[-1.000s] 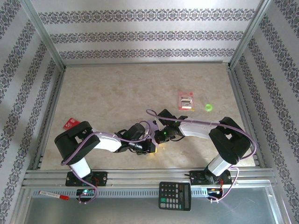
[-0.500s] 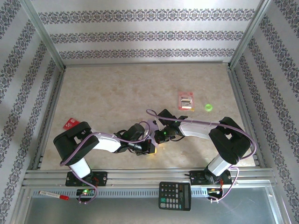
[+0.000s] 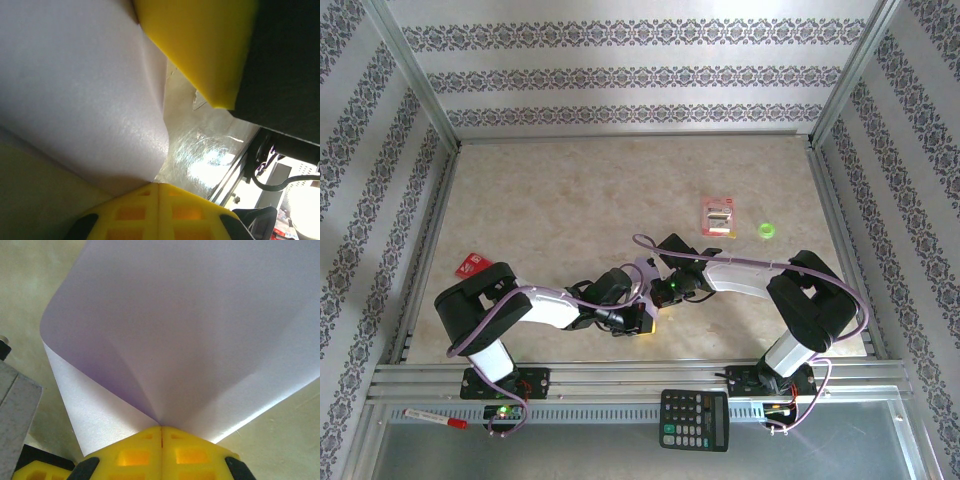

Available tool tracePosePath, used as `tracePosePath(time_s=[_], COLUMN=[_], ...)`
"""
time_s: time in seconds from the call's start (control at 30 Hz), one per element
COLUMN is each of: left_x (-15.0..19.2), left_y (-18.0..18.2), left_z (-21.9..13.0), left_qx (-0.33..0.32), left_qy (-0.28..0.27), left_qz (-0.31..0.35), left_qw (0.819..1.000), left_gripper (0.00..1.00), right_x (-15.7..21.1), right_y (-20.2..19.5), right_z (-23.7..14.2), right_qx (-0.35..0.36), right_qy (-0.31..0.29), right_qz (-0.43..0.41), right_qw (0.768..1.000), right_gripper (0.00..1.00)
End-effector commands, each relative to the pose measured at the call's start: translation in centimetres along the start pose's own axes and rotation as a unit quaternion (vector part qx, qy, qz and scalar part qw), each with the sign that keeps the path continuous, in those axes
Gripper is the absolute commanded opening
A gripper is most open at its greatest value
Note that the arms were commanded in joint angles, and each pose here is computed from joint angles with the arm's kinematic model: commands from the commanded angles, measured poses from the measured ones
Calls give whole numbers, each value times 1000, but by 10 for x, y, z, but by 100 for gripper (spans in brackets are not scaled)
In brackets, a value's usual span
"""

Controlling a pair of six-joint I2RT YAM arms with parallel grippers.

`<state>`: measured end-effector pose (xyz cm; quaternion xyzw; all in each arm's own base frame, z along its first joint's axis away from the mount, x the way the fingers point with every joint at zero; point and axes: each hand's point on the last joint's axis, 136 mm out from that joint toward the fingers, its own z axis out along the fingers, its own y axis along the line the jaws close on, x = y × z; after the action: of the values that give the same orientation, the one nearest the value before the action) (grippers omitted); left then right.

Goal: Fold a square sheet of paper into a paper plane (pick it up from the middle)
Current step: Third fold the triangle at the center of the table.

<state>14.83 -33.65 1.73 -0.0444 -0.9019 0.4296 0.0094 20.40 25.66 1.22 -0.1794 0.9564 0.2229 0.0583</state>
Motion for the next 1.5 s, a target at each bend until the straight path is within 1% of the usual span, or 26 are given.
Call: tracePosePath(time_s=[0.0, 0.1, 0.2, 0.37, 0.5, 0.57, 0.7, 1.0, 1.17, 1.27, 1.37, 1.47], left_x=[14, 9, -1, -26, -45, -52, -59, -57, -53, -54, -60, -66], left_y=[13, -8, -19, -12, -11, -14, -9, 22, 33, 22, 6, 0], left_z=[7, 1, -12, -34, -40, -41, -40, -29, -31, -35, -42, -48], left_qx=[-30, 1, 17, 31, 38, 41, 24, -7, -24, -11, 6, 12], left_qy=[27, 19, -7, -57, -73, -76, -76, -61, -58, -56, -67, -78], left_qz=[2, 26, 35, 6, -6, -4, -1, -18, -20, -10, 3, 6], left_qw=[999, 999, 999, 998, 997, 996, 997, 998, 998, 998, 998, 997], left_gripper=[0, 1, 3, 1, 0, 0, 0, 0, 0, 1, 3, 3], right_x=[32, 33, 32, 31, 30, 29, 29, 28, 28, 28, 27, 25], right_y=[-31, -32, -33, -33, -32, -31, -31, -32, -32, -33, -32, -31], right_z=[16, 16, 16, 16, 17, 17, 18, 18, 17, 17, 16, 16], right_qx=[51, 53, 51, 50, 48, 47, 46, 46, 46, 47, 48, 45], right_qy=[50, 50, 48, 49, 48, 48, 50, 50, 53, 54, 53, 51], right_qz=[20, 22, 23, 21, 20, 21, 21, 20, 17, 15, 12, 12], right_qw=[997, 997, 997, 997, 997, 998, 997, 997, 997, 997, 997, 998], right_gripper=[0, 0, 0, 0, 0, 0, 0, 0, 0, 0, 0, 0])
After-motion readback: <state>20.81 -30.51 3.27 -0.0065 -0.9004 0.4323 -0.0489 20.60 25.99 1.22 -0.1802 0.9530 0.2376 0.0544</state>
